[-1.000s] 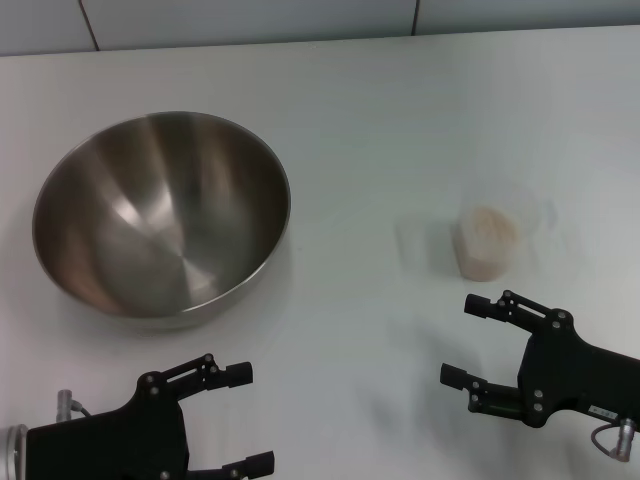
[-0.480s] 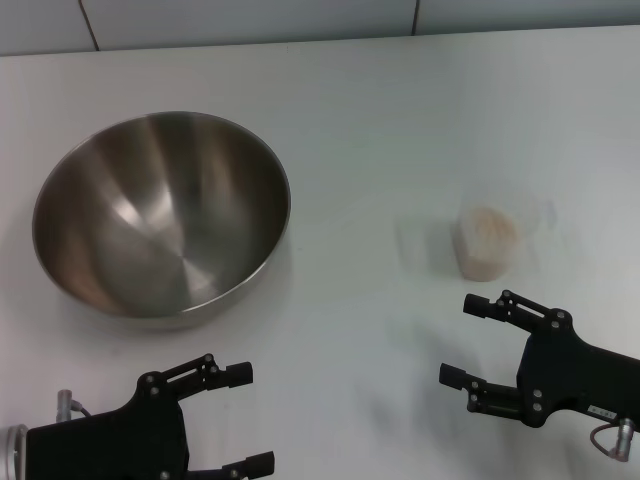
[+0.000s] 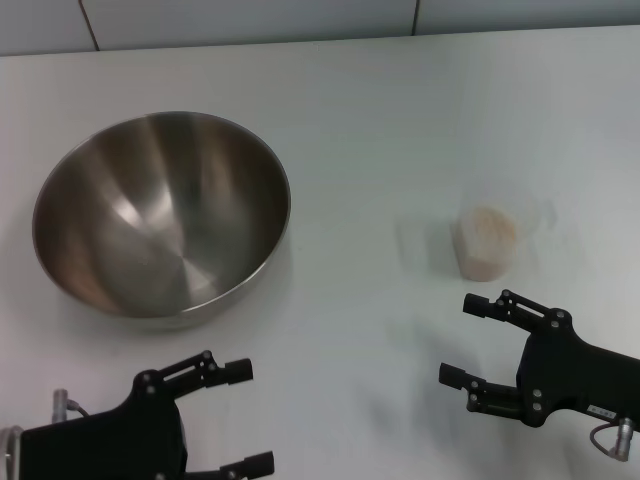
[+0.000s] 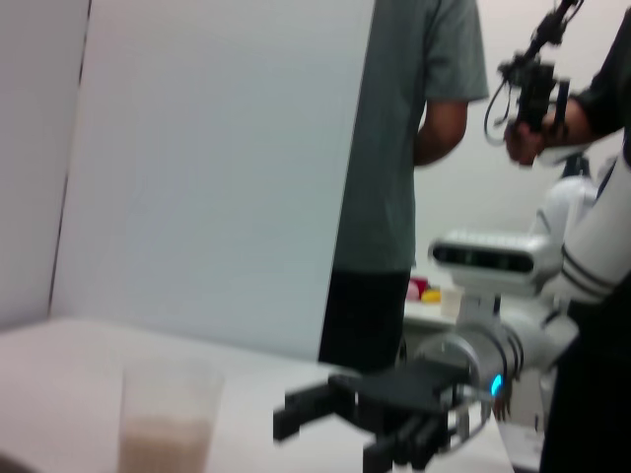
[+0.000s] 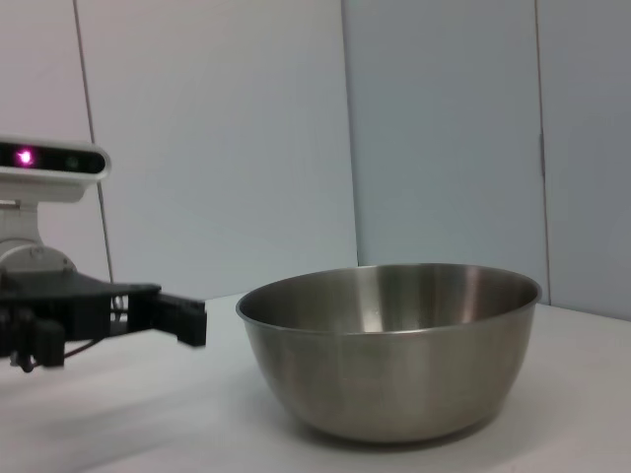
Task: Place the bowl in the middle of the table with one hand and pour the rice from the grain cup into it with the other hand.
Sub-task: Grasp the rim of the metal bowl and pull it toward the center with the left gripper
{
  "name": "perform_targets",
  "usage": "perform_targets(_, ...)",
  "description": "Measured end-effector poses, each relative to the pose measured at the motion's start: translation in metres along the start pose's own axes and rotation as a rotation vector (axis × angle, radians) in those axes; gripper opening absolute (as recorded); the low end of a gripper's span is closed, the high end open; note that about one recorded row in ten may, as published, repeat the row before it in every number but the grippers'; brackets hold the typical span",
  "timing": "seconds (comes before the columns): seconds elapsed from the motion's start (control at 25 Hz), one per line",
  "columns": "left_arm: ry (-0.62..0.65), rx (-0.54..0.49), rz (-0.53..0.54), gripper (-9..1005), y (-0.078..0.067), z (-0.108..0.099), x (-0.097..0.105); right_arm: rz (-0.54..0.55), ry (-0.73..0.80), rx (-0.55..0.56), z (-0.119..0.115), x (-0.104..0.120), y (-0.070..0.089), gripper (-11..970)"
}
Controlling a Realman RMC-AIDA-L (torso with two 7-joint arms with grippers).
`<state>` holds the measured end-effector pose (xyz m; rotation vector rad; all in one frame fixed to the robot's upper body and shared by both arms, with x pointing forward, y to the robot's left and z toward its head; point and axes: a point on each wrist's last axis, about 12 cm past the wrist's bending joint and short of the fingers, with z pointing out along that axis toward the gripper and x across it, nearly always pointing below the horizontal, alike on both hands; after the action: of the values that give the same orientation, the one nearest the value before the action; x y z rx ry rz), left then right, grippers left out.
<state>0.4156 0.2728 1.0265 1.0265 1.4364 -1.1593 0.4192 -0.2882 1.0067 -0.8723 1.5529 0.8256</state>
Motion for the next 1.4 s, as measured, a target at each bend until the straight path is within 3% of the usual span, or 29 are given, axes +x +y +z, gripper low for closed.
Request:
perform_targets(0.12,-0.02,-0.001,0.007,833,0.0,0.0,-0.002,0.0,0.0,0.0,0.0,0.0,0.0,831)
perform_targets(0.24,-0.139,-0.132,0.056,830,0.01,-0.009,-0.015,0.001,-0.001,0.0,0.0,0.0,0.0,831)
perform_targets(0.28,-0.139,-0.132,0.056,829,0.01,-0.009,-0.015,0.002,-0.001,0.001,0.0,0.0,0.001,832)
perform_targets(0.32,-0.226,-0.274,0.096,828,0.02,-0.02,-0.024,0.003,-0.001,0.002,0.0,0.0,0.001,832)
perform_targets(0.44,-0.261,-0.35,0.113,825,0.025,-0.027,-0.028,0.005,-0.004,0.005,-0.001,0.0,0.001,832)
perform_targets(0.52,-0.312,-0.541,0.135,823,0.04,-0.04,-0.033,0.006,-0.007,0.008,-0.001,0.0,0.001,831)
perform_targets(0.56,-0.312,-0.541,0.135,823,0.04,-0.04,-0.033,0.006,-0.007,0.008,-0.001,0.0,0.001,831)
perform_targets(0.8,-0.305,-0.767,0.12,817,0.073,-0.043,-0.035,0.006,-0.01,0.011,-0.001,0.0,0.001,831)
perform_targets(1.04,-0.244,-0.834,0.097,811,0.096,-0.037,-0.037,0.003,-0.012,0.011,0.0,-0.001,-0.001,832)
perform_targets(1.4,-0.234,-0.835,0.096,803,0.1,-0.035,-0.038,-0.001,-0.015,0.008,0.002,-0.002,-0.002,831)
